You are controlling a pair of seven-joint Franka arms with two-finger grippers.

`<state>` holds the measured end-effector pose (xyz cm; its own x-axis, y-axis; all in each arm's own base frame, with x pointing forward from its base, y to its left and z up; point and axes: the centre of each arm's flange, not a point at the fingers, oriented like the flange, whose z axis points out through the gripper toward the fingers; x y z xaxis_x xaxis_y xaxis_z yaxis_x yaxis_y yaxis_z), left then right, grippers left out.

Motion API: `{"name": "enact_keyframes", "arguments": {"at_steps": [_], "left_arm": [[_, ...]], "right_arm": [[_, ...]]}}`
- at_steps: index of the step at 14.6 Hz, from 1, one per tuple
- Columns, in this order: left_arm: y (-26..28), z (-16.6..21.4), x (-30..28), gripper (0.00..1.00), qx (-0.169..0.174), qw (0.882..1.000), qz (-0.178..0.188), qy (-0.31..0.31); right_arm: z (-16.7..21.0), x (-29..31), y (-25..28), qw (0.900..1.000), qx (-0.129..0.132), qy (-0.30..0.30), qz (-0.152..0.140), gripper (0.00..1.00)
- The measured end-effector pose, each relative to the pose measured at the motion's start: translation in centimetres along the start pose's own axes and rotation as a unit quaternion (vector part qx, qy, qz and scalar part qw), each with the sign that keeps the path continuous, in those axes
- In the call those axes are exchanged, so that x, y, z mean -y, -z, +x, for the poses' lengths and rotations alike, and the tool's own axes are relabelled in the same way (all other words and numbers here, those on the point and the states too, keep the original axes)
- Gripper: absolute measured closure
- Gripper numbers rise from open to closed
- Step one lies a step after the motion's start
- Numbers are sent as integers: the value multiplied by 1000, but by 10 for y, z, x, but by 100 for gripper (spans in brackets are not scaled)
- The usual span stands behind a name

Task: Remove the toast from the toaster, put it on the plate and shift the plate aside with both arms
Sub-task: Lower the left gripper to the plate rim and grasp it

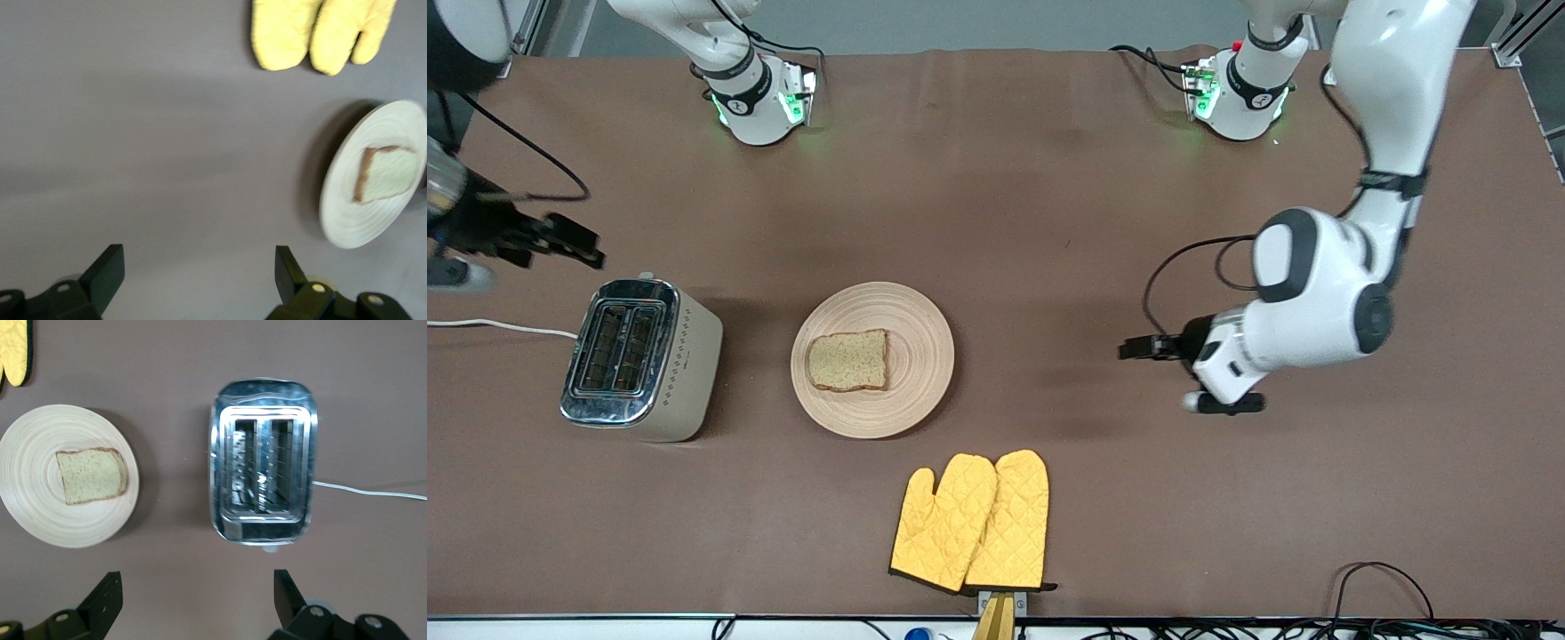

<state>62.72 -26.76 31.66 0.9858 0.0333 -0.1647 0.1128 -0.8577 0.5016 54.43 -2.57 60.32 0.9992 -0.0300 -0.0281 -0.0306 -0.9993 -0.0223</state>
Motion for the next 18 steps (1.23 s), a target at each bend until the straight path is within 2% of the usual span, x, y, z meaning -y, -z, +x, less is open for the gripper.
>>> {"name": "enact_keyframes", "arguments": {"at_steps": [5,8,12,18], "left_arm": [[-128,-29,-62,1,-39,997,-60,29],[-180,-47,-94,0,-41,993,-98,56],[-220,-43,-115,0,-43,988,-130,72],[-259,-37,-124,1,-50,987,-138,64]], "right_arm": [[-31,-17,30,1000,3,13,-13,0],[-30,-5,28,1000,6,25,-18,0],[-30,-4,27,999,7,27,-20,0],[-30,-6,27,999,7,25,-21,0]]}}
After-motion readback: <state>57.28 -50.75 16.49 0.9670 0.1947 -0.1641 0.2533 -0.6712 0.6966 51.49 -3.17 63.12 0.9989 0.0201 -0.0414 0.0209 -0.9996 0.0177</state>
